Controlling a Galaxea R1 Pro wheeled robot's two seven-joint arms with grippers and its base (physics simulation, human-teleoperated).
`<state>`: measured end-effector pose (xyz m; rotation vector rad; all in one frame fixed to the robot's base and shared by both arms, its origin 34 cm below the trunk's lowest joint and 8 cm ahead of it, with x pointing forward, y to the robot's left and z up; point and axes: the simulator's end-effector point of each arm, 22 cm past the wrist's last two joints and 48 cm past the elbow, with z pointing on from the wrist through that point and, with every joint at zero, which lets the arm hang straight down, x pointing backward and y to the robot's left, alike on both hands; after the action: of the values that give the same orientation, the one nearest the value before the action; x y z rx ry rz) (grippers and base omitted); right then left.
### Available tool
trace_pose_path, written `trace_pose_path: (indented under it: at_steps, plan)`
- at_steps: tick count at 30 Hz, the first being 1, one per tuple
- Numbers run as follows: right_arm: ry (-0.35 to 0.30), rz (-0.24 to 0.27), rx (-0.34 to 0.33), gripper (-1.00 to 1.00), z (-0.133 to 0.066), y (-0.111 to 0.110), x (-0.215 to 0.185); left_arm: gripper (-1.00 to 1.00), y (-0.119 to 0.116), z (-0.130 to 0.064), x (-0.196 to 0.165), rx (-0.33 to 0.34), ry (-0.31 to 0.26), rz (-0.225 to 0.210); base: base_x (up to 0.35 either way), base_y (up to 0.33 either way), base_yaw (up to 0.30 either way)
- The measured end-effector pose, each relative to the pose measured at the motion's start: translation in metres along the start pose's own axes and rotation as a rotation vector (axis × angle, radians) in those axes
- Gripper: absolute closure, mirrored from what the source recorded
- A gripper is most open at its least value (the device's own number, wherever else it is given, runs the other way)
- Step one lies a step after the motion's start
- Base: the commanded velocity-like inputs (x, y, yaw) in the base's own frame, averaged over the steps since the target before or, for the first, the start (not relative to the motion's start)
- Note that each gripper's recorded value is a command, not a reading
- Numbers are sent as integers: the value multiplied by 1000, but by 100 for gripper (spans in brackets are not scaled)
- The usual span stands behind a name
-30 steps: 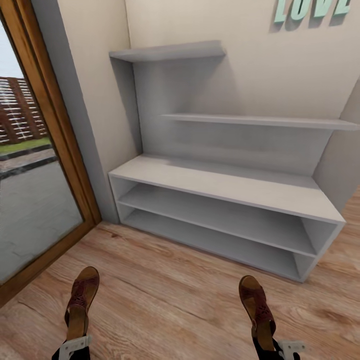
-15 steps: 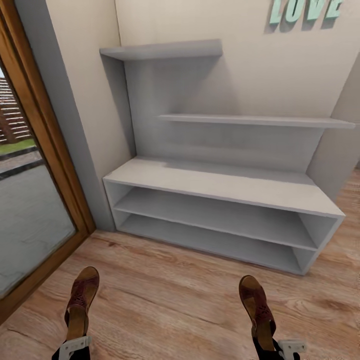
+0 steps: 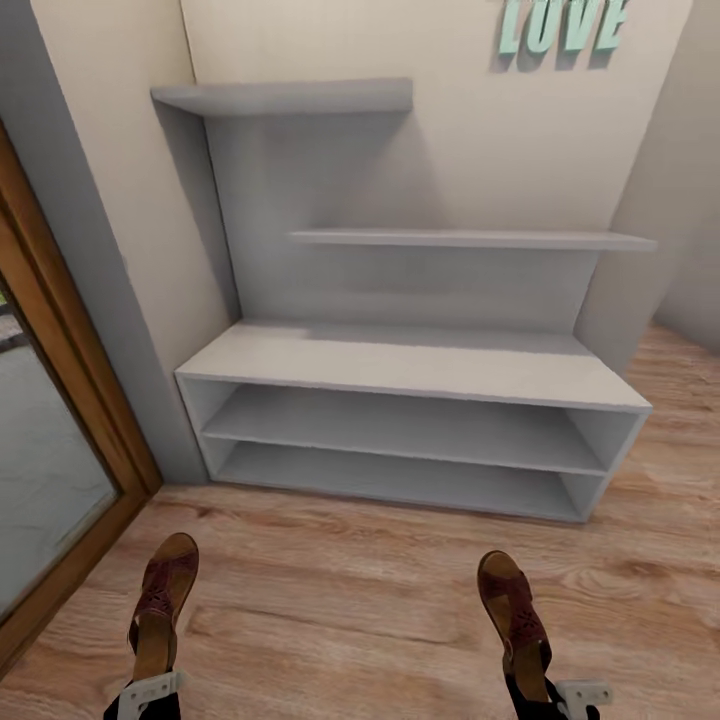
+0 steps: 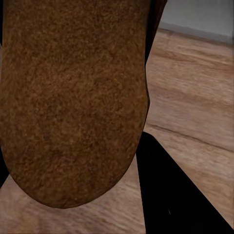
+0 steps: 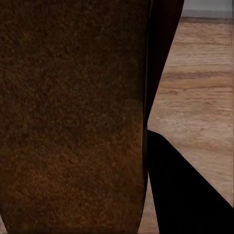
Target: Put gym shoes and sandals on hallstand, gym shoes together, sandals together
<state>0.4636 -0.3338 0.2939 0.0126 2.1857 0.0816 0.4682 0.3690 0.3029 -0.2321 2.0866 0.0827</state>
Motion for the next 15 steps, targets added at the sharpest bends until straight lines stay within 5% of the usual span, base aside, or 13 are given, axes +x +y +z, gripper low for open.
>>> trace_pose_path:
  at_steps: [7,15]
  plan:
    - [0,0,0,100,0,0,0,100,0,0,0,0,0,0,1,330,-277]
    - [-1,0,-1,100,0,0,0,100,0,0,0,-1,1,-1,0,330,-59]
